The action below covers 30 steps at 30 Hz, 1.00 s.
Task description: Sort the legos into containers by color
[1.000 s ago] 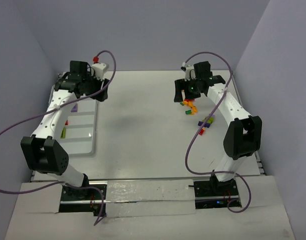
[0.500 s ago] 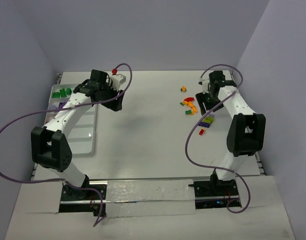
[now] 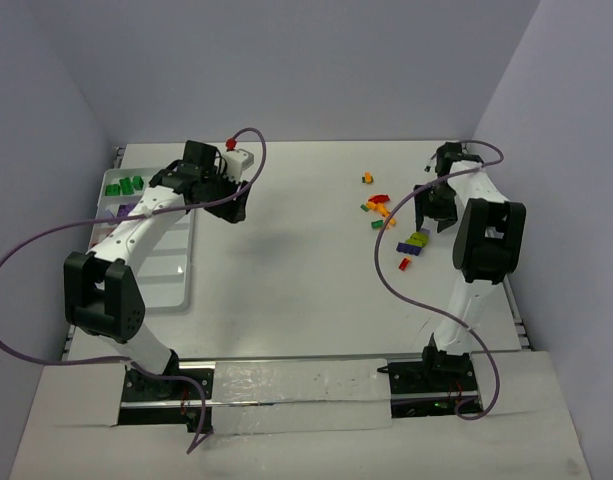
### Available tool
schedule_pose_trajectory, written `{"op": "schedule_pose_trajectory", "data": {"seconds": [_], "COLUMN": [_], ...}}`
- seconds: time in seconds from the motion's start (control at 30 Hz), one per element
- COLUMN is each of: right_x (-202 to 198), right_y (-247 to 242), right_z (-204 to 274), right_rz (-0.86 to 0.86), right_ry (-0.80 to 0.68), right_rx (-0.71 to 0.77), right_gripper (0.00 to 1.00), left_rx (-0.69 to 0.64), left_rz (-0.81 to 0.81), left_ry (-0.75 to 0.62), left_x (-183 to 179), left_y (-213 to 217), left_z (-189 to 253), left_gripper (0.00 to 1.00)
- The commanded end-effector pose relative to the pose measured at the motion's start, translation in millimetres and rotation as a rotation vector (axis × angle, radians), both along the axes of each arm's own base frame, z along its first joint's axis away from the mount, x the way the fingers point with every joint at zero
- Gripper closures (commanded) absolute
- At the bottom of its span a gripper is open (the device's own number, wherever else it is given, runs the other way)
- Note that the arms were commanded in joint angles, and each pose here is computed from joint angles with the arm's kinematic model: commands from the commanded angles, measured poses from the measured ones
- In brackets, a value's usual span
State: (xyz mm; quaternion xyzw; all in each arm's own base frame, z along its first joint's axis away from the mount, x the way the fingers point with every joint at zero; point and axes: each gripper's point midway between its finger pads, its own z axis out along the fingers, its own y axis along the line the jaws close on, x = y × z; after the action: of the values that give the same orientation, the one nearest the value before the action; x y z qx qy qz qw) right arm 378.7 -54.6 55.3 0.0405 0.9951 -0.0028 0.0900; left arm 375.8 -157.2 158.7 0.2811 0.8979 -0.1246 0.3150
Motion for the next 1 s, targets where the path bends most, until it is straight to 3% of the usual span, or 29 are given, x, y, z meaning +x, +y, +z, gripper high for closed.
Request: {"op": "schedule_pose_trajectory", "data": {"seconds": [0.0,0.57,0.87,0.97], "right_x": [12.6,9.5,7.8,8.0], "right_y": [3.6,-4.7,-5.1,-4.1], "right_z": [11.5,-13.5,-19.3,-20.7], "right_rz": [-0.074,-0.117,-0.132,-0.157], "right_ry": [-0.018,0.052,0.071,0.073], "right_rx": [0.053,0.041,0.067,0.08], "right_gripper": [0.35,0.42,0.51,0.58], "left_rx": [-0.004,0.009,0.019,0.022], "left_rz": [0.009,0.013,0.014,0.014], "left_ry": [-0.034,-0.033,-0.037,-0.038], "left_x": [6.7,8.4,9.7,11.0], "left_y": [-2.2,-0.4,1.0,1.2], "left_z": [1.1,-2.0,-2.0,-2.0], "left_gripper": [0.34,0.34,0.33,0.34]}}
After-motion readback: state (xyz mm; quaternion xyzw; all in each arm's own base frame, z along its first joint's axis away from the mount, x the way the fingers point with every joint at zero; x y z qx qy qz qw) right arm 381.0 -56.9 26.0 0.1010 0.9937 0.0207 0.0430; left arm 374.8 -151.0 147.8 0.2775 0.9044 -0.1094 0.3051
